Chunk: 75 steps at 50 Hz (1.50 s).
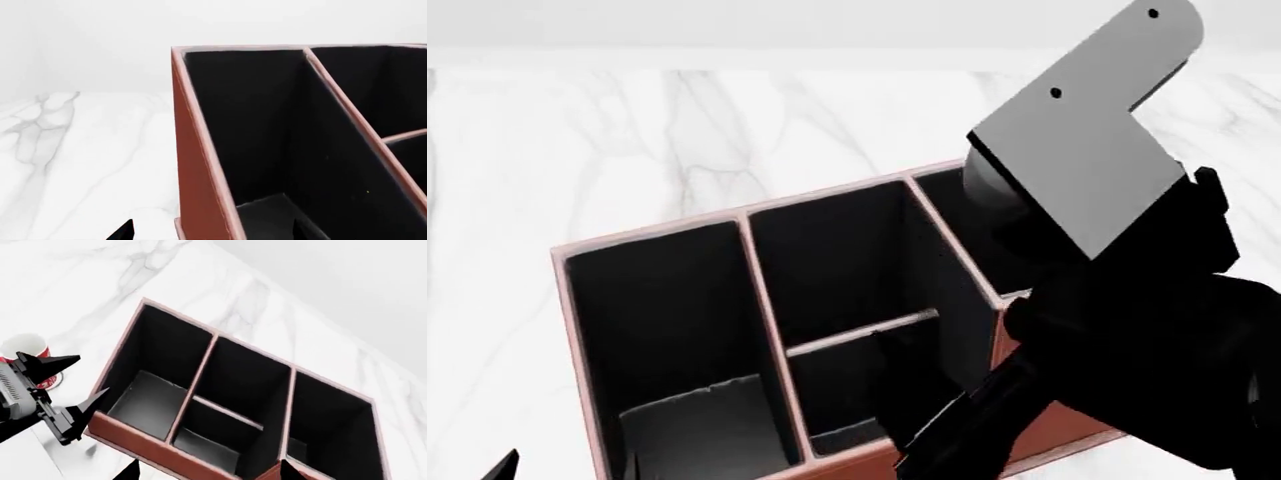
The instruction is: Pick up the book and place it in the left compartment of the caddy.
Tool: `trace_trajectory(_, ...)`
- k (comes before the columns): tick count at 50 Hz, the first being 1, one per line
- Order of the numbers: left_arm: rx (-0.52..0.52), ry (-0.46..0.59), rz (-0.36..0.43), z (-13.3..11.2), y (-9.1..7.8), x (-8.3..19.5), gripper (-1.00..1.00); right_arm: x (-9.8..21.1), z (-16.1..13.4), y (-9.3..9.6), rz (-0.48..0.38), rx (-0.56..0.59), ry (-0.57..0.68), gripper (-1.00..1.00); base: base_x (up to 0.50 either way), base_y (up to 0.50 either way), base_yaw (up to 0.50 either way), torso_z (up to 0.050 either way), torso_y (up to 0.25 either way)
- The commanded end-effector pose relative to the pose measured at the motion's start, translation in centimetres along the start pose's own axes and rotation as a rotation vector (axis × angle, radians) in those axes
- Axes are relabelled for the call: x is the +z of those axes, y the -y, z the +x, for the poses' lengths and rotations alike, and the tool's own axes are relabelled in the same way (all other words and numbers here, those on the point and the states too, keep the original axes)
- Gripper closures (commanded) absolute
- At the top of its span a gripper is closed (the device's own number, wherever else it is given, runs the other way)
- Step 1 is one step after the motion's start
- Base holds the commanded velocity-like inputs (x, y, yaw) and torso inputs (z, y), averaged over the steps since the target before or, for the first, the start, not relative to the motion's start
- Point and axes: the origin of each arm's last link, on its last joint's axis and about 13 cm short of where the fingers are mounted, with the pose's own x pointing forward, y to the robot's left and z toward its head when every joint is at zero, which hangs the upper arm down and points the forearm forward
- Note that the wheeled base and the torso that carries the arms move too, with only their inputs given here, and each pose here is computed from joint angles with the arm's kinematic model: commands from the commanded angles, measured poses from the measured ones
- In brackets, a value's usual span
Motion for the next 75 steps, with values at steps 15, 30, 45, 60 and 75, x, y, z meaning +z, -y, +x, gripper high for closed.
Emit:
trace_trajectory(15,0.001,-0.003,0.004,0.0,0.0,0.0,-1.00,-1.1,-1.8,1.7,-0.087,0.140,-0.495,-1.00,0.00,0.00,0.00,0.000,0.000)
trace_trajectory(30,-0.008,-0.007,0.008,-0.2,0.2,-0.3,-1.00,-1.8,-3.0,2.0,-0.053,0.067,-0.673,-1.00,0.00,0.00,0.00,0.000,0.000)
trace_trajectory(45,-0.009,-0.007,0.008,-0.2,0.2,-0.3,-1.00,-1.4,-3.2,2.5,-0.071,0.006,-0.684,-1.00,0.00,0.00,0.00,0.000,0.000)
trace_trajectory(60,-0.013,-0.009,0.011,-0.3,0.2,-0.3,-1.00,-1.4,-2.6,2.7,-0.087,-0.003,-0.672,-1.00,0.00,0.00,0.00,0.000,0.000)
trace_trajectory(75,-0.009,-0.006,0.007,-0.3,0.2,-0.2,-1.00,-3.2,-0.4,3.1,-0.068,0.039,-0.691,-1.00,0.00,0.00,0.00,0.000,0.000)
